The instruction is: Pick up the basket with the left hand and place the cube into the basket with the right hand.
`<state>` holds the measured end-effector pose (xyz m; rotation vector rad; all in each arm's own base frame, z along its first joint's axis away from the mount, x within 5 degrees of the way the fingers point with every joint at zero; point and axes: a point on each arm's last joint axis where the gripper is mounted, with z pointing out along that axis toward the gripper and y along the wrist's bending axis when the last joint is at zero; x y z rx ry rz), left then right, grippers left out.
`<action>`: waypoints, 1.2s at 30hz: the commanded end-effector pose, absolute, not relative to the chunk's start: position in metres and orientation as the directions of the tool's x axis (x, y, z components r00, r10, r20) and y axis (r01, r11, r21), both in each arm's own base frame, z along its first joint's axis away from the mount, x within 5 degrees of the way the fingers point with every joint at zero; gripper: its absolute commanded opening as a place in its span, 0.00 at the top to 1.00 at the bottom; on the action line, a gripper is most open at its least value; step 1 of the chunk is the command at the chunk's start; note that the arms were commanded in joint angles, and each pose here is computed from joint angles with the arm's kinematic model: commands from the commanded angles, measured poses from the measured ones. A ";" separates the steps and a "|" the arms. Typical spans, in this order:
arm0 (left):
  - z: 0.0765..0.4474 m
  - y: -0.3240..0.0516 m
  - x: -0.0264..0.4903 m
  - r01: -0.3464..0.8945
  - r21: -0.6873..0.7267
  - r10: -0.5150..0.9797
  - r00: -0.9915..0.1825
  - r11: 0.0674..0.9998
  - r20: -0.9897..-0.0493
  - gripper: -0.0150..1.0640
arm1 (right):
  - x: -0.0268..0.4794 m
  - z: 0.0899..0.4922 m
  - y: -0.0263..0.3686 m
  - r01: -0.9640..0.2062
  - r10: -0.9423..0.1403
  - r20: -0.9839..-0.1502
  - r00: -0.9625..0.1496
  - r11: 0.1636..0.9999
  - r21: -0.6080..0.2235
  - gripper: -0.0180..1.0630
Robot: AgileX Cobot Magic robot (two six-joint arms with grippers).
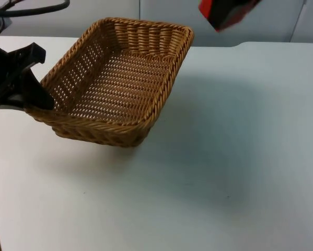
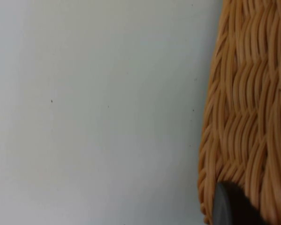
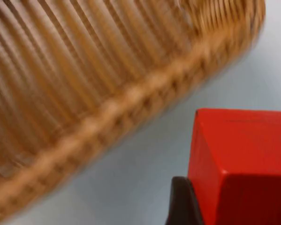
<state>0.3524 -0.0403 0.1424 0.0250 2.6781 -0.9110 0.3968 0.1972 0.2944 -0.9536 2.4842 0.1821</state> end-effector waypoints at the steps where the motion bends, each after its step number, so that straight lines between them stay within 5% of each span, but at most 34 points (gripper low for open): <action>1: 0.151 -0.042 0.354 0.120 -0.609 -0.101 -0.944 0.784 -0.315 0.99 | 0.393 0.310 0.212 -0.701 -0.567 -0.562 -0.602 0.712 0.034 0.98; 15: 0.151 -0.042 0.354 0.119 -0.608 -0.101 -0.943 0.785 -0.316 0.99 | 0.394 0.244 0.281 -0.803 -0.655 -0.564 -0.503 0.595 0.025 0.98; 28: 0.151 -0.042 0.355 0.119 -0.607 -0.102 -0.943 0.785 -0.316 0.99 | 0.415 0.221 0.301 -0.805 -0.654 -0.567 -0.501 0.593 0.027 0.98; 34: 0.151 -0.041 0.355 0.118 -0.603 -0.103 -0.942 0.789 -0.319 0.99 | 0.420 0.199 0.302 -0.801 -0.675 -0.526 -0.517 0.599 0.019 0.83; 36: 0.151 -0.041 0.355 0.118 -0.602 -0.104 -0.942 0.790 -0.320 0.99 | 0.421 0.196 0.300 -0.804 -0.690 -0.509 -0.514 0.594 0.006 0.69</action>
